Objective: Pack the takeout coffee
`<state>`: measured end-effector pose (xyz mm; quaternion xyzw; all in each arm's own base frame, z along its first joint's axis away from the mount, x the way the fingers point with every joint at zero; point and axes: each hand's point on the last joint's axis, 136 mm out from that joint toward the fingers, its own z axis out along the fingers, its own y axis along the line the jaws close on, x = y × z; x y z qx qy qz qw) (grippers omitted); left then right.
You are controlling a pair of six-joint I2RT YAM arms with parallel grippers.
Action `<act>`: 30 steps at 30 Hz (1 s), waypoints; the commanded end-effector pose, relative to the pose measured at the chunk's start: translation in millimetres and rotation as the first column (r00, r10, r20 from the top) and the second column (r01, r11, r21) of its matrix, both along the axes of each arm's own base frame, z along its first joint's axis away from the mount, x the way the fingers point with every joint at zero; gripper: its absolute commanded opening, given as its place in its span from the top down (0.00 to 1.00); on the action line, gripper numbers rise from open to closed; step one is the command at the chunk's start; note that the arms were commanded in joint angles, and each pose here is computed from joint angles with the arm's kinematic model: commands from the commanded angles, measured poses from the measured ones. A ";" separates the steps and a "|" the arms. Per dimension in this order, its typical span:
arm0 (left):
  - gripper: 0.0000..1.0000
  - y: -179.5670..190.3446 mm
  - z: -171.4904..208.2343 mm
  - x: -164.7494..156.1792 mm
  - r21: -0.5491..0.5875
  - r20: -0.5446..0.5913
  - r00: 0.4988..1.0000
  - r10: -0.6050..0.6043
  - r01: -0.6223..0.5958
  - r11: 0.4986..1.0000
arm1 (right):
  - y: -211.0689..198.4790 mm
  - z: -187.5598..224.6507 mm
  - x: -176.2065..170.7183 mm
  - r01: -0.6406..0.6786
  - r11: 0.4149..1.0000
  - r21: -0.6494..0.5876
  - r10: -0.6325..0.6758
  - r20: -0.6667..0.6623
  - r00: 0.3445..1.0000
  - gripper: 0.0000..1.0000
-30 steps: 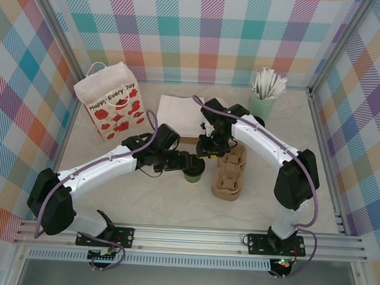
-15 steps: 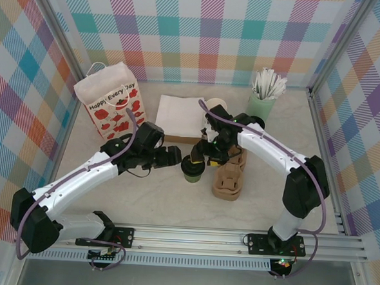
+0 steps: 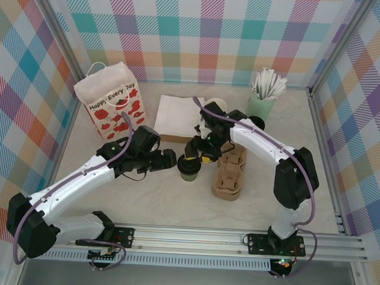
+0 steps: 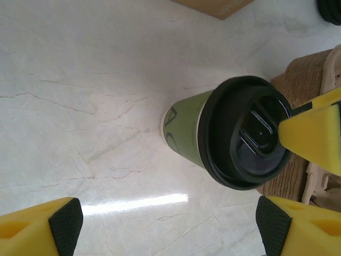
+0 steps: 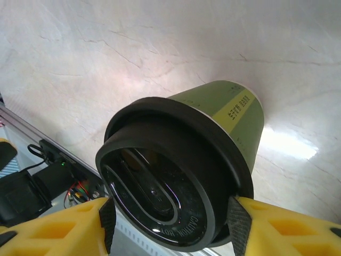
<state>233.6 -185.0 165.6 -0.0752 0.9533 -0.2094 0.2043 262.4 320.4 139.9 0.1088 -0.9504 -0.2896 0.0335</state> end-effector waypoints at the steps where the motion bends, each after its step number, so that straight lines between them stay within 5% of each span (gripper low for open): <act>1: 0.12 12.3 -1.6 -3.1 0.001 -0.012 0.999 0.042 -0.042 0.999 | 16.6 5.4 3.5 -0.028 0.997 0.065 0.029 -0.012 1.000 0.41; 14: 0.09 14.9 -0.8 3.9 -0.135 -0.027 0.997 0.075 -0.078 0.988 | 45.3 22.3 20.0 -0.070 0.981 0.181 0.066 0.024 0.998 0.42; 23: 0.02 -6.1 -2.4 34.8 -0.333 -0.020 0.998 0.062 -0.065 0.941 | -8.8 46.1 30.0 0.014 1.000 -0.006 -0.012 0.232 0.973 0.35; 30: 0.00 -22.8 -7.8 61.1 -0.374 0.026 0.999 0.024 -0.013 0.927 | -58.0 63.0 15.8 0.128 0.991 -0.038 -0.105 0.369 0.924 0.14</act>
